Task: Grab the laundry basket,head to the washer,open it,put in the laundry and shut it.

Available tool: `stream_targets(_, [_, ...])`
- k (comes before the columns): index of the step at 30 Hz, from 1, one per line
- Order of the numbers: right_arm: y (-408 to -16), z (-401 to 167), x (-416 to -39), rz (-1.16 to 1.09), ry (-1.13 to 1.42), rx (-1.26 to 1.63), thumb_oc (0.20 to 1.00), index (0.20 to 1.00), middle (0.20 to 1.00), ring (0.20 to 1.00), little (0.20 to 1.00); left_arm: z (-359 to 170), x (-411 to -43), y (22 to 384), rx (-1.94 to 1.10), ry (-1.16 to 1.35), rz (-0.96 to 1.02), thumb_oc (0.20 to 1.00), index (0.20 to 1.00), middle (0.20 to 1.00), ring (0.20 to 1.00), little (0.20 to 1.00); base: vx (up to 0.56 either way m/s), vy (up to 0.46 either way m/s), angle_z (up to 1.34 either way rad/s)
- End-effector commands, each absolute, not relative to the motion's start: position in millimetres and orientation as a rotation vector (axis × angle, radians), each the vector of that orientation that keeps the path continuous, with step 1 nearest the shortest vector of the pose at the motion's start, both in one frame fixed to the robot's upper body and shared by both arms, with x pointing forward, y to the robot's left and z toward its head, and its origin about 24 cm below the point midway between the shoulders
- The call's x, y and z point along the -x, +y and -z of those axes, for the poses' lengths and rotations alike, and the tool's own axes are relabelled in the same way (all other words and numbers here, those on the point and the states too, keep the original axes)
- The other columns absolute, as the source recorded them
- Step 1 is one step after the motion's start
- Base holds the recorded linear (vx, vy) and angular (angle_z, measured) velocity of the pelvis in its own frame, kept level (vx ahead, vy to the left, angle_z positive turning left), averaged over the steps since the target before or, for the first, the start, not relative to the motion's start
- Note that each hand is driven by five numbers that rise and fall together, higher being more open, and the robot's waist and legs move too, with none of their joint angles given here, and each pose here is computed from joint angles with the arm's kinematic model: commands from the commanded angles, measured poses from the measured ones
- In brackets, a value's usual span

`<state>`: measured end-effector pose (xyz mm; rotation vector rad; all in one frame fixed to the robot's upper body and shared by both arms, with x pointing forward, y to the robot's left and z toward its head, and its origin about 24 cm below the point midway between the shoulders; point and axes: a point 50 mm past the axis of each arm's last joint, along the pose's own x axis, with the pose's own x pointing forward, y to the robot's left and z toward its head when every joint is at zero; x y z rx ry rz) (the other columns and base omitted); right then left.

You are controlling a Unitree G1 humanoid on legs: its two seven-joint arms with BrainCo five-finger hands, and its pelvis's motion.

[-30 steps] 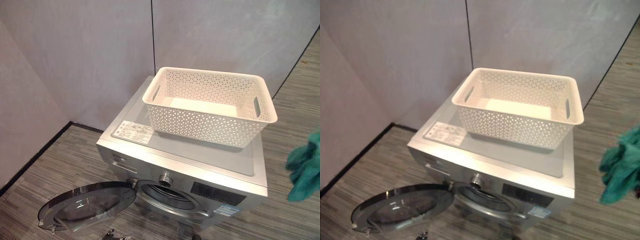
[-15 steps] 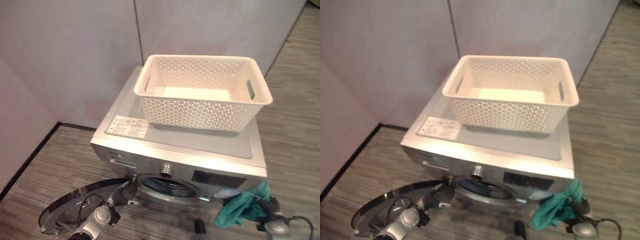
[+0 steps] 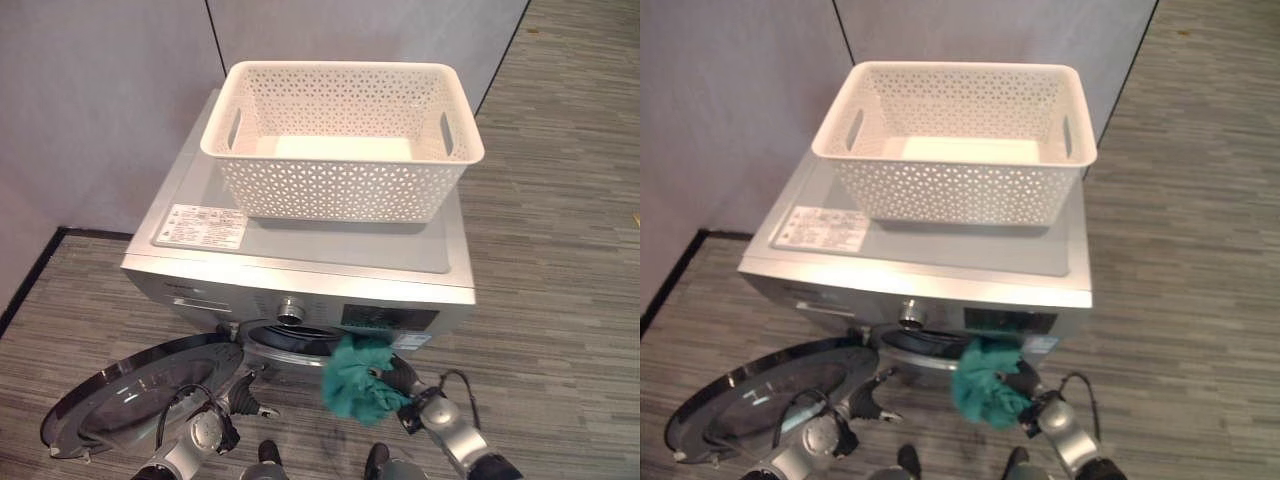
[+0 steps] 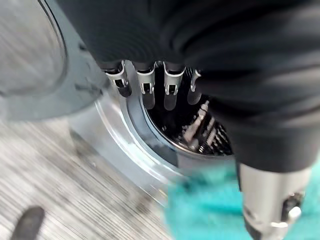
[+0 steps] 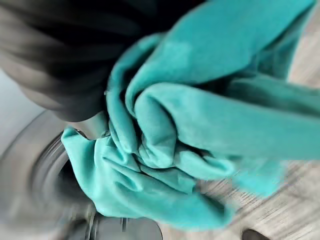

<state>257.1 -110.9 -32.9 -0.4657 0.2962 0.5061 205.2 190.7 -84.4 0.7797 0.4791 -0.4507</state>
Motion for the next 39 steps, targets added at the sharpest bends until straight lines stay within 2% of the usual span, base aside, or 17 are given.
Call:
stream_targets(1, [-100,-20,-288,-0.476,0.063,0.331,0.200,0.200,0.200,0.200,0.200,57,-239,188,-0.839,0.309,0.408,1.000,1.000,1.000,1.000,1.000,-0.25,-0.230,0.27])
stream_targets(9, [-85,-72,-304,-0.545,-0.121,0.225,0.200,0.200,0.200,0.200,0.200,23,-272,184,-0.946,0.113,0.292,1.000,1.000,1.000,1.000,1.000,-0.15,-0.105,0.15])
stream_targets(16, [-74,-84,-306,-0.532,-0.162,0.140,0.200,0.200,0.200,0.200,0.200,7,-285,178,-0.913,0.031,0.219,1.000,1.000,1.000,1.000,1.000,-0.03,-0.040,0.08])
stream_targets(19, [-68,-84,-304,-0.538,-0.159,0.098,0.200,0.200,0.200,0.200,0.200,1,-291,169,-0.990,-0.030,0.241,1.000,1.000,1.000,1.000,1.000,-0.01,0.016,-0.12])
stream_targets(22, [-57,-94,-299,-0.587,-0.207,0.057,0.200,0.200,0.200,0.200,0.200,-7,-312,169,-1.353,-0.149,0.236,1.000,1.000,1.000,1.000,1.000,-0.02,0.023,-0.17])
stream_targets(27, [-58,-94,-299,-0.585,-0.208,0.057,0.200,0.200,0.200,0.200,0.200,-7,-313,168,-1.353,-0.151,0.236,1.000,1.000,1.000,1.000,1.000,-0.01,0.010,-0.19])
stream_targets(28, [-55,-97,-298,-0.599,-0.219,0.040,0.200,0.200,0.200,0.200,0.200,-20,-335,159,-1.511,-0.213,0.209,1.000,1.000,1.000,1.000,1.000,-0.02,0.044,0.00])
stream_targets(32, [-55,-100,-298,-0.612,-0.227,0.032,0.200,0.200,0.200,0.200,0.200,-26,-341,146,-1.497,-0.243,0.208,1.000,1.000,1.000,1.000,1.000,0.00,0.031,-0.27])
stream_targets(39, [-56,-101,-299,-0.590,-0.233,0.072,0.200,0.200,0.200,0.200,0.200,-31,-343,130,-1.295,-0.228,0.132,1.000,1.000,1.000,1.000,1.000,0.01,0.008,-0.03])
